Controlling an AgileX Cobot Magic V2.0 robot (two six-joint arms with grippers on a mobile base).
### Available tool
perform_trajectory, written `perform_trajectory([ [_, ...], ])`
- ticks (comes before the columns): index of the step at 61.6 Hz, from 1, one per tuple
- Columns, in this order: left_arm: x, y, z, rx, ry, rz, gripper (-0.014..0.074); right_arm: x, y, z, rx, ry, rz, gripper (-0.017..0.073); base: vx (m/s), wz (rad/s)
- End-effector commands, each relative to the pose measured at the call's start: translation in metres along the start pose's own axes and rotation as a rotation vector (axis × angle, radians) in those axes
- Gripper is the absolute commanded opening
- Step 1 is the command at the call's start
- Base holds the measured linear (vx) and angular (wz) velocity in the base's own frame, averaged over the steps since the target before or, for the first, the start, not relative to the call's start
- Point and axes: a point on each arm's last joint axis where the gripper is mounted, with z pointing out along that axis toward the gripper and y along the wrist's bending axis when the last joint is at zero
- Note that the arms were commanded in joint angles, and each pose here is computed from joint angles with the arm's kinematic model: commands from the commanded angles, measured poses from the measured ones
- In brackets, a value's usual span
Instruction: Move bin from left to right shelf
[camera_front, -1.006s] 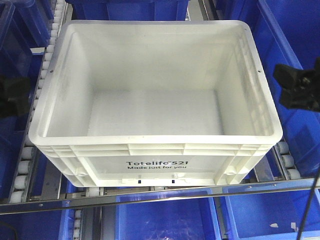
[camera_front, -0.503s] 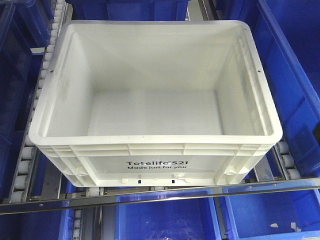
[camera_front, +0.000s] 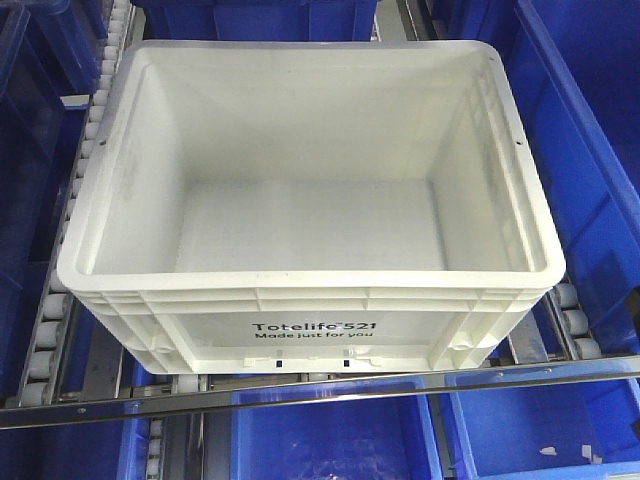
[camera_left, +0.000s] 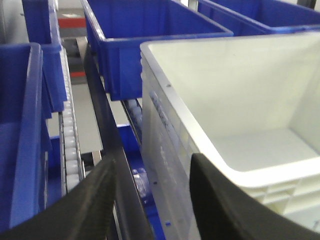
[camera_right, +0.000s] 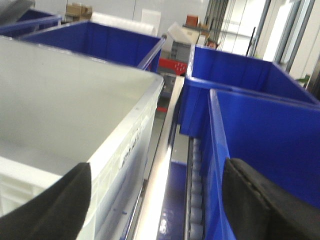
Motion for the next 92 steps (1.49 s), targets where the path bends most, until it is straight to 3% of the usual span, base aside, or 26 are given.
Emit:
perform_trajectory([
  [1, -0.0141, 0.0020, 0.0022, -0.019, -0.142, -0.007, 0.0334, -0.0132, -0.0027, 0.0013, 0.025, -0.114, -0.020, 0.0531, 0.00, 0.00],
  [29, -0.0132, 0.0026, 0.0036, -0.024, -0.160, -0.008, 0.0327, -0.0134, -0.0028, 0.0013, 0.025, -0.117, -0.011, 0.0512, 0.00, 0.00],
  [35, -0.0132, 0.0026, 0.0036, -0.024, -0.160, -0.008, 0.0254, -0.0132, -0.0027, 0.0013, 0.025, -0.115, -0.018, 0.0397, 0.00, 0.00],
  [42, -0.0132, 0.0026, 0.0036, -0.024, -0.160, -0.008, 0.0034, -0.0128, -0.0027, 0.0014, 0.024, -0.111, -0.017, 0.0098, 0.00, 0.00],
  [45, -0.0132, 0.0026, 0.0036, -0.025, -0.160, -0.007, -0.0010, -0.0119, -0.0025, 0.0015, 0.022, -0.100, -0.015, -0.0014, 0.00, 0.00],
  [92, -0.0131, 0.0026, 0.0036, -0.024, -0.159, -0.008, -0.0009, -0.0085, -0.0018, 0.0018, 0.014, -0.064, -0.010, -0.0008, 0.00, 0.00],
])
